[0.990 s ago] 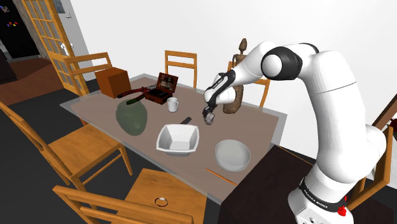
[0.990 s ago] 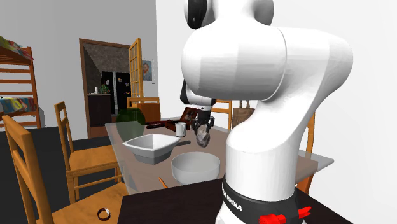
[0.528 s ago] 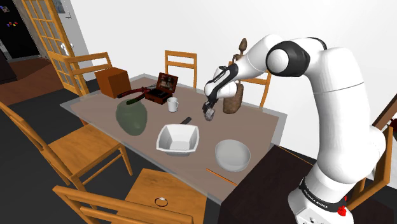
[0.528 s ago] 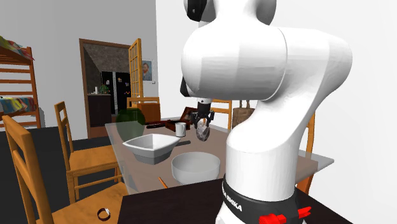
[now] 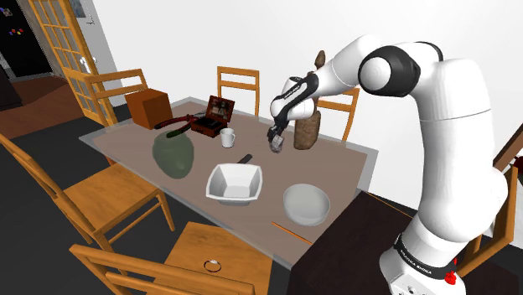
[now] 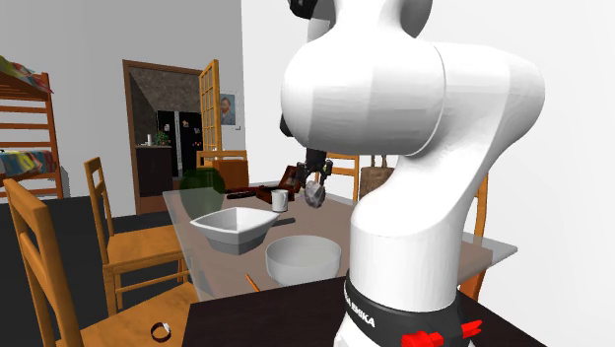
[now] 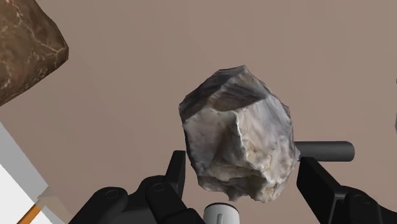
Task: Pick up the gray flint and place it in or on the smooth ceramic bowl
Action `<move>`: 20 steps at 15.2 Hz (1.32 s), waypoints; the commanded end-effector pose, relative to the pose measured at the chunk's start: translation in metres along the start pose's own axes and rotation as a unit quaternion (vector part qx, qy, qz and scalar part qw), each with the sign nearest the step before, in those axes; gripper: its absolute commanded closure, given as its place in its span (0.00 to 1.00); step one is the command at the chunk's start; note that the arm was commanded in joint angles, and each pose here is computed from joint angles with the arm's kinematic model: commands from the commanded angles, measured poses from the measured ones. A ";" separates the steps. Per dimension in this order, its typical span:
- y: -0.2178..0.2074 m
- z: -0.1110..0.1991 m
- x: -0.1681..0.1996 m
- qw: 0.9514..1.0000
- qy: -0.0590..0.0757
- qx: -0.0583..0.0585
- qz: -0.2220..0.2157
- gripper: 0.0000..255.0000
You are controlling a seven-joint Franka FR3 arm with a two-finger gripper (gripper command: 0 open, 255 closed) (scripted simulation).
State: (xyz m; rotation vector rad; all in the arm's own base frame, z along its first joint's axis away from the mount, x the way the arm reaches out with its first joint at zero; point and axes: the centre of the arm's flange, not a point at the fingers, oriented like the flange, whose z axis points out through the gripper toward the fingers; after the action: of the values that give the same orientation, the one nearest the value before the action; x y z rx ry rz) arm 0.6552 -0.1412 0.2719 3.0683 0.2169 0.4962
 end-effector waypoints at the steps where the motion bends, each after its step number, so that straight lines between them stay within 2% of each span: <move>1: -0.001 -0.009 0.003 1.000 0.000 0.000 0.000 1.00; 10: 0.002 -0.052 0.018 1.000 0.000 0.000 0.000 1.00; 20: -0.129 -0.067 0.032 1.000 0.000 0.000 0.000 1.00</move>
State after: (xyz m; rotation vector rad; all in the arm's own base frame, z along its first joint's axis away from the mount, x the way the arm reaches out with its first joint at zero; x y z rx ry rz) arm 0.6491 -0.0235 0.3366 3.0684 0.2196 0.4953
